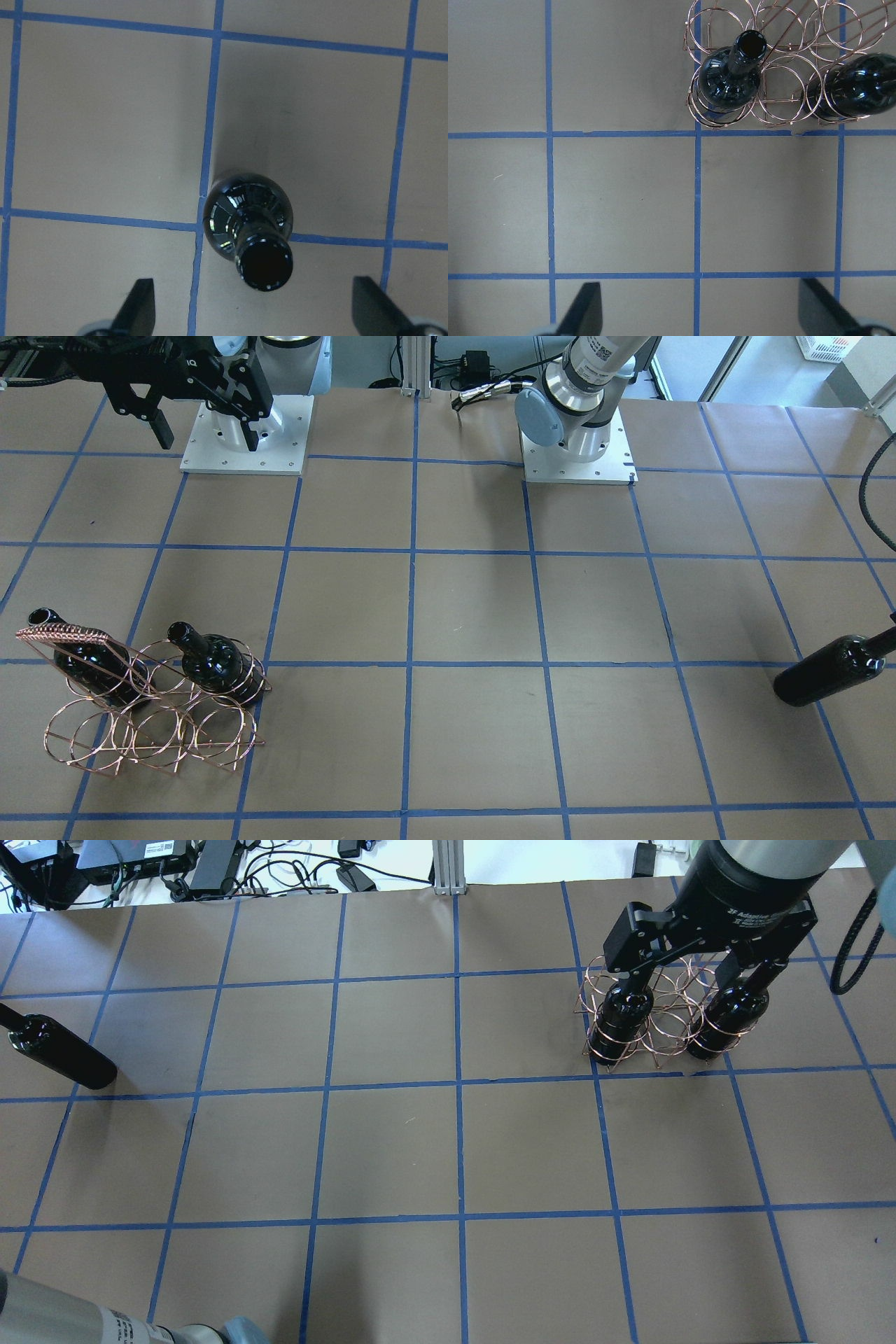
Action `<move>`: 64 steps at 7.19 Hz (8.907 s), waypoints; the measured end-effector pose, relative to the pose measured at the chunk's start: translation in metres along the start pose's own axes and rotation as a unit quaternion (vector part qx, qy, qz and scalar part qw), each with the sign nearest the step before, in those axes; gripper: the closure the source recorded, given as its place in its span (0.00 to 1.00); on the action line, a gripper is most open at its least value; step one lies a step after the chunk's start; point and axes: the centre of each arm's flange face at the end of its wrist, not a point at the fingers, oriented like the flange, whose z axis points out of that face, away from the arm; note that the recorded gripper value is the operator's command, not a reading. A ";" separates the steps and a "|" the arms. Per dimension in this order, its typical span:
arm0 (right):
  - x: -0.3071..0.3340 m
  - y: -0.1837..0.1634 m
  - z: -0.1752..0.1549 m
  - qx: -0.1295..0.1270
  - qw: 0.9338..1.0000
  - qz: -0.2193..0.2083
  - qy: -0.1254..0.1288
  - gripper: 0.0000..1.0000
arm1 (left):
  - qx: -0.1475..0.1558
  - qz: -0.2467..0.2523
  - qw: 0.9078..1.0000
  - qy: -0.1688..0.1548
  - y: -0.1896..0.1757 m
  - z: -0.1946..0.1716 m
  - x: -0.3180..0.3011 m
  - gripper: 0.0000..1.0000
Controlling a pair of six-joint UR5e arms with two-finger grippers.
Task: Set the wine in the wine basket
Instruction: 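Close the left gripper on the dark bottle's neck, then lift the bottle with the left gripper and swing it toward the table center, then stand the bottle upright on the table and open the left gripper, then raise the left gripper away while the right gripper lifts off the rack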
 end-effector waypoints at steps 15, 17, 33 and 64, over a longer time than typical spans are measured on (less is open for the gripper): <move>0.000 0.000 0.000 0.000 1.000 0.000 0.000 0.00 | -0.022 0.014 1.000 -0.014 -0.009 0.043 0.001 0.78; 0.001 0.000 0.000 0.000 1.000 0.001 0.000 0.00 | -0.021 0.017 1.000 -0.016 -0.010 0.041 0.002 1.00; 0.000 0.000 0.001 0.000 1.000 0.001 0.000 0.00 | -0.014 -0.006 1.000 0.004 0.113 -0.015 0.460 1.00; -0.015 -0.001 0.000 0.006 0.999 0.034 -0.038 0.00 | -0.011 0.003 0.999 -0.052 0.094 -0.113 0.358 0.00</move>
